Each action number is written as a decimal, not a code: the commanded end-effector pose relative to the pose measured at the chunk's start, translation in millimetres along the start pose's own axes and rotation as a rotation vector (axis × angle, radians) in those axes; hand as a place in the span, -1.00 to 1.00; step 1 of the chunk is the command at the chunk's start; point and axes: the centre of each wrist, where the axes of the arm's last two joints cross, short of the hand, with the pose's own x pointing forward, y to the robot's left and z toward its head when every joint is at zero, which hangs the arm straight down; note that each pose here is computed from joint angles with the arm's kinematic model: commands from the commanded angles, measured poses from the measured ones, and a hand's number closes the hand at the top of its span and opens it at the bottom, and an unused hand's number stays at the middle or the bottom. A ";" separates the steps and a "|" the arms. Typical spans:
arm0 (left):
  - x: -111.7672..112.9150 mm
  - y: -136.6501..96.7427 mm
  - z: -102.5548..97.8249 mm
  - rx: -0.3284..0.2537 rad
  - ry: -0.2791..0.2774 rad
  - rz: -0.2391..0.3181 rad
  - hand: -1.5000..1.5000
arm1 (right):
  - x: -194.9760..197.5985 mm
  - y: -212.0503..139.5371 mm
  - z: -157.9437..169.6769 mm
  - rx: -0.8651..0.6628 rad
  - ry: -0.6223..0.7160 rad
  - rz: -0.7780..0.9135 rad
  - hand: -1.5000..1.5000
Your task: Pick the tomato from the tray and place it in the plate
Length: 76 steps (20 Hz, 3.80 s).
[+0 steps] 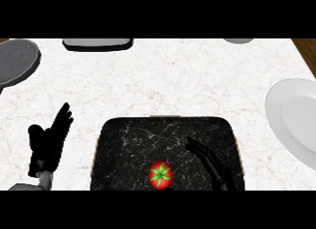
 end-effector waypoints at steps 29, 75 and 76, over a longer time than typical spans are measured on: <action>8.7 -22.3 13.9 -0.006 0.006 -0.005 0.00 | 86.5 24.5 -54.5 0.542 0.489 0.607 -1.00; -4.2 -12.3 13.8 -0.006 0.031 -0.013 0.00 | 8.3 -188.9 -85.1 0.235 0.028 0.775 1.00; 18.1 -14.0 -5.5 0.006 0.002 0.000 0.00 | 11.3 -188.3 -95.9 0.160 0.017 0.752 1.00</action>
